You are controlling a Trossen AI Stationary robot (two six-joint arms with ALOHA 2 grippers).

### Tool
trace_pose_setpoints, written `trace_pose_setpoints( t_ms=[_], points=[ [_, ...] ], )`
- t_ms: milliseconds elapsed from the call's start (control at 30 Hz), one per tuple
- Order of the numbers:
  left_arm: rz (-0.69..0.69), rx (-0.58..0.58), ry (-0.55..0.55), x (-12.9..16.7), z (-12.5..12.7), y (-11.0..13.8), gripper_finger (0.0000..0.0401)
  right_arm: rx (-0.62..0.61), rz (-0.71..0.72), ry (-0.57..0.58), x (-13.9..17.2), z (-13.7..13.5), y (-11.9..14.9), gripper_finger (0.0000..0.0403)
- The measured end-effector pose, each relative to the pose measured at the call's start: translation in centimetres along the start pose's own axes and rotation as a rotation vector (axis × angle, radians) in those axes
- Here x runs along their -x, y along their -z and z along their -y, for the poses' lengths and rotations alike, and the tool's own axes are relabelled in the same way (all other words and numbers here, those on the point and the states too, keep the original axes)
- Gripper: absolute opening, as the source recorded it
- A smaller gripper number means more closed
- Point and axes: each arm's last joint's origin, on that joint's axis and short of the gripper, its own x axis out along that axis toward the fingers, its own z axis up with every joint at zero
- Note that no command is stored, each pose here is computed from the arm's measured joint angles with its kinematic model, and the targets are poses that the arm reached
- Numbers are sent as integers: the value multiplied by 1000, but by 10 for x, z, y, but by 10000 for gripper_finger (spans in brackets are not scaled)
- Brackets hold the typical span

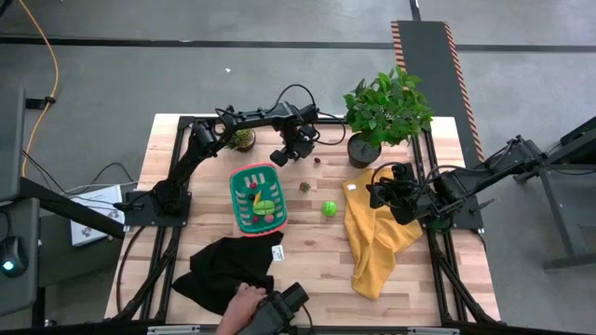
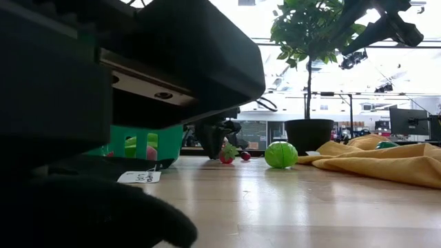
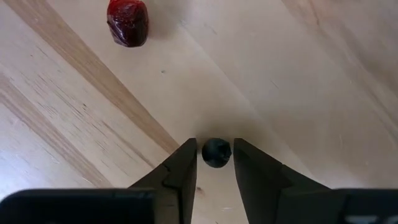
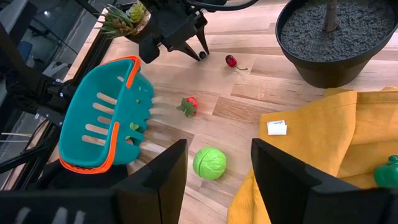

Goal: Pick and placing Produce into tupperware
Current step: Put the blueberry in the green basket

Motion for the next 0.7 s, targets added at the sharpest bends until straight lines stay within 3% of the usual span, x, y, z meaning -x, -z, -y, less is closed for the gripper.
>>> trace_pose_setpoints(
  t_ms=[200, 533, 700],
  points=[
    [0, 1, 3, 0, 0, 0, 93, 0, 0, 0, 0, 0, 0, 169],
    [4, 2, 8, 1, 1, 0, 36, 0, 0, 0, 0, 0, 0, 169],
    [3, 2, 8, 1, 1, 0, 41, 0, 0, 0, 0, 0, 0, 169]
  ],
)
